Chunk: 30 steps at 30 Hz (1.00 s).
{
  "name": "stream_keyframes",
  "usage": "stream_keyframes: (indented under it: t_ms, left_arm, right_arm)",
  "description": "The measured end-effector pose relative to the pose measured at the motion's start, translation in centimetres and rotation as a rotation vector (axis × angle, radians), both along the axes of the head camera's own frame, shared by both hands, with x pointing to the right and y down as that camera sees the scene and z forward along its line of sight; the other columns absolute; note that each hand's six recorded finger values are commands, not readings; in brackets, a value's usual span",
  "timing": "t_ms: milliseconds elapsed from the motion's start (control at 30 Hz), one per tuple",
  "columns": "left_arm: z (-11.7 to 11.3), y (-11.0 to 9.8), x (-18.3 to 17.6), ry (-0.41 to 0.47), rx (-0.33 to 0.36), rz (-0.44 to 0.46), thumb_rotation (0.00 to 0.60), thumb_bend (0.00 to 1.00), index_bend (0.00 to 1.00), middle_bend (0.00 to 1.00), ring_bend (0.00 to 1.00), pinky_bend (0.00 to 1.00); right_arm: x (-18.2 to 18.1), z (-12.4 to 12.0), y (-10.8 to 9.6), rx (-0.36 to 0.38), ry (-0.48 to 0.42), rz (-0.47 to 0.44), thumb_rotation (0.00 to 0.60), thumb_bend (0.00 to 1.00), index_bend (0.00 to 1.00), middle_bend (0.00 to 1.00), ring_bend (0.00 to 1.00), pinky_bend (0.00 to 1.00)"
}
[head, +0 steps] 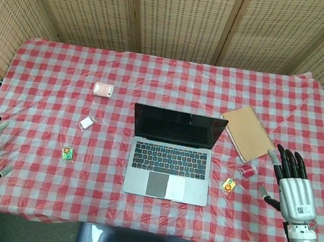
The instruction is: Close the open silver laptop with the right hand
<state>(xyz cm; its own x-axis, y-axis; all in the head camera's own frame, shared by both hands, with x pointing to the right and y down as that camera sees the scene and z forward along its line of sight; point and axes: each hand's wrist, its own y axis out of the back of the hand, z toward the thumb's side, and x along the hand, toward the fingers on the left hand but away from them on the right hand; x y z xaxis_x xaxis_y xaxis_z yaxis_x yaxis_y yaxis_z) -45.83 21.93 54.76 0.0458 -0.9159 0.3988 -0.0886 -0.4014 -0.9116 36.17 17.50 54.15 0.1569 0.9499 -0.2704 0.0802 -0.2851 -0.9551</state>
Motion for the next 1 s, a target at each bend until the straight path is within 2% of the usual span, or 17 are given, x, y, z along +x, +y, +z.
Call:
stream_keyframes:
  t_ms: [233,333,467,667,833,1000]
  left_arm:
    - [0.8,-0.8,-0.9,-0.01,-0.018,-0.035,0.6,0.0,0.0,0.0,0.0,0.0]
    - [1.1,-1.0,-1.1,-0.014,-0.026,-0.044,0.6,0.0,0.0,0.0,0.0,0.0]
    - [1.3,-1.3,-1.4,-0.018,-0.029,-0.054,0.6,0.0,0.0,0.0,0.0,0.0]
    - [1.7,-1.5,-1.9,-0.03,-0.043,-0.07,0.6,0.0,0.0,0.0,0.0,0.0]
    - [2.0,-1.7,-2.3,-0.031,-0.055,-0.089,0.6,0.0,0.0,0.0,0.0,0.0]
    - [2.1,-1.8,-2.8,-0.035,-0.054,-0.103,0.6,0.0,0.0,0.0,0.0,0.0]
  right_arm:
    - [-4.2,-0.6,-7.8,-0.007,-0.092,-0.012,0.6,1.0,0.21,0.18,0.08,0.17]
    - [-6.2,0.1,-10.3,-0.059,-0.119,-0.025,0.6,1.0,0.24,0.21,0.12,0.21]
    - [-8.8,1.9,-12.8,-0.177,-0.158,-0.039,0.6,1.0,0.28,0.28,0.19,0.27]
    - [-12.7,4.0,-15.1,-0.297,-0.225,-0.035,0.6,1.0,0.3,0.31,0.23,0.33]
    - [-15.3,5.1,-15.7,-0.346,-0.253,-0.045,0.6,1.0,0.31,0.32,0.27,0.38]
    - [-16.6,6.1,-15.8,-0.392,-0.266,-0.043,0.6,1.0,0.34,0.34,0.28,0.38]
